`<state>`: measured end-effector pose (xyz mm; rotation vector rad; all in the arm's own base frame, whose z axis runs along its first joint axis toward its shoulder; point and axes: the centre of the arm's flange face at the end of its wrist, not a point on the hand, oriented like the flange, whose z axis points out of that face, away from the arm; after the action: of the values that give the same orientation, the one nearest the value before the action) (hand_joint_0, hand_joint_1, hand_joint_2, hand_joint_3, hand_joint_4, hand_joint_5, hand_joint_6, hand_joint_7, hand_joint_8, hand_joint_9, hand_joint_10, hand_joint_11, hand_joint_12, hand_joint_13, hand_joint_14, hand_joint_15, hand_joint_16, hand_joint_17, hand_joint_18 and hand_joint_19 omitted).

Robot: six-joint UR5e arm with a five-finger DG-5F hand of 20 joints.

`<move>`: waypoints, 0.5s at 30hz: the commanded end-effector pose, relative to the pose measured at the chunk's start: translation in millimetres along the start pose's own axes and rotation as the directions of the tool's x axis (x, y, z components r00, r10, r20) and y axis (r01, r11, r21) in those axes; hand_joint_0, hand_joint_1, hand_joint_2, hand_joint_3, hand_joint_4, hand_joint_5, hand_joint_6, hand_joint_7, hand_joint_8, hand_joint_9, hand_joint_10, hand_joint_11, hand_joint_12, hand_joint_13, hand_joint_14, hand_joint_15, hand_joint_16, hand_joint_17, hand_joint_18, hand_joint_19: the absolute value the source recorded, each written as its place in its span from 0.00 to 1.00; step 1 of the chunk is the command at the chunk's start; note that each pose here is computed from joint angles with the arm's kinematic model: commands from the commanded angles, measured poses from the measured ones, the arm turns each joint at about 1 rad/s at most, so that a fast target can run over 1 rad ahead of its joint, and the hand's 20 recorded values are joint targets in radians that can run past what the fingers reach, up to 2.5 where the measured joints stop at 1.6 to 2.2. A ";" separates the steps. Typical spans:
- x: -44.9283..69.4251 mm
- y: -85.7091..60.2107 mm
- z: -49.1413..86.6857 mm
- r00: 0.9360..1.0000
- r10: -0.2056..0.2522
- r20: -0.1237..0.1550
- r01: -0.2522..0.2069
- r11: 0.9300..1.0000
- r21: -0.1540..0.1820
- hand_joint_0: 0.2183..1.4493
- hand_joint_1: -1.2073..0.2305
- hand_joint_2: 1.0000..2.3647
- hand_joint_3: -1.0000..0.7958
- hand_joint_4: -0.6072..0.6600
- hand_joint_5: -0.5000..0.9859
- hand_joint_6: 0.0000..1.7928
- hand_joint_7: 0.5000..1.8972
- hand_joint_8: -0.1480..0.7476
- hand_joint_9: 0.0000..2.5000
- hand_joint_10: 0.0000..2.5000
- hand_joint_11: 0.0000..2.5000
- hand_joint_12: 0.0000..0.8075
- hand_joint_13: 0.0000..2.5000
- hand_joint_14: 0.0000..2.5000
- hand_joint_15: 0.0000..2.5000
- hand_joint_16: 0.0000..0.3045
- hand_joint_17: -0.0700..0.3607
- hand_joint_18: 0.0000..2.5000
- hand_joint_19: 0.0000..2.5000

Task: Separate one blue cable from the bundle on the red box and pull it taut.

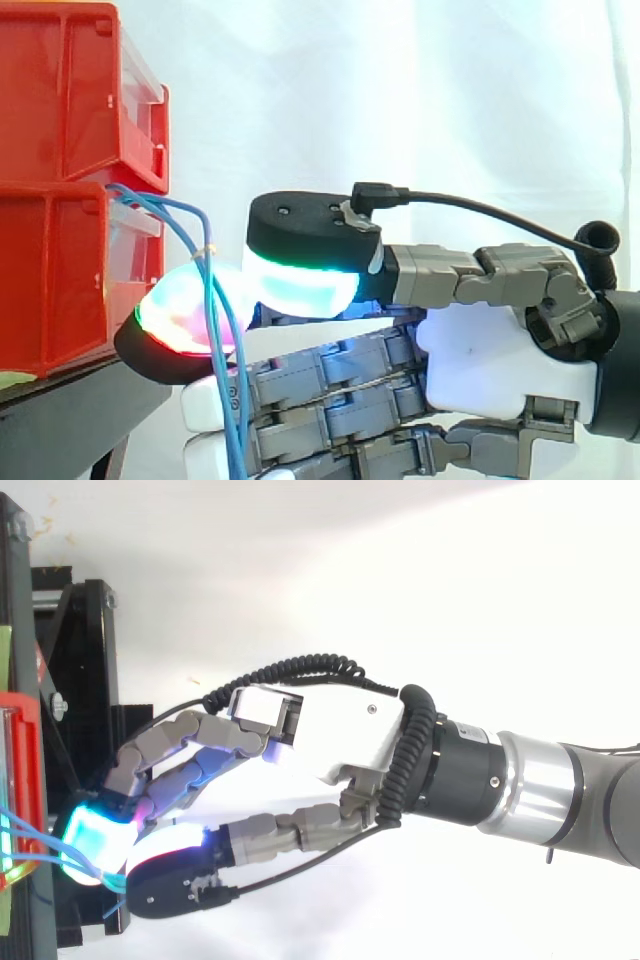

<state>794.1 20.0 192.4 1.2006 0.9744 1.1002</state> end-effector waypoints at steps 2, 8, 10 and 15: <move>3.5 0.2 -0.8 1.000 0.003 -0.004 -0.003 1.000 -0.001 0.29 0.31 0.01 0.39 0.63 0.25 0.49 0.11 0.50 0.33 0.01 0.15 0.52 0.30 0.01 0.16 0.19 0.47 0.27 0.23; 8.3 0.5 -1.8 1.000 0.006 -0.010 -0.006 1.000 -0.002 0.25 0.38 0.00 0.30 0.63 0.27 0.47 0.17 0.51 0.36 0.01 0.14 0.54 0.31 0.01 0.17 0.20 0.48 0.29 0.23; 8.2 0.5 -1.8 1.000 0.005 -0.009 -0.005 1.000 -0.002 0.24 0.41 0.00 0.28 0.63 0.27 0.46 0.18 0.51 0.36 0.01 0.14 0.55 0.32 0.01 0.17 0.20 0.48 0.30 0.23; 9.5 0.5 -2.1 1.000 0.007 -0.012 -0.007 1.000 -0.002 0.20 0.46 0.00 0.28 0.63 0.29 0.46 0.20 0.53 0.40 0.01 0.13 0.57 0.36 0.01 0.18 0.22 0.50 0.34 0.24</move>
<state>794.0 29.0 192.6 1.1984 0.9775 1.1128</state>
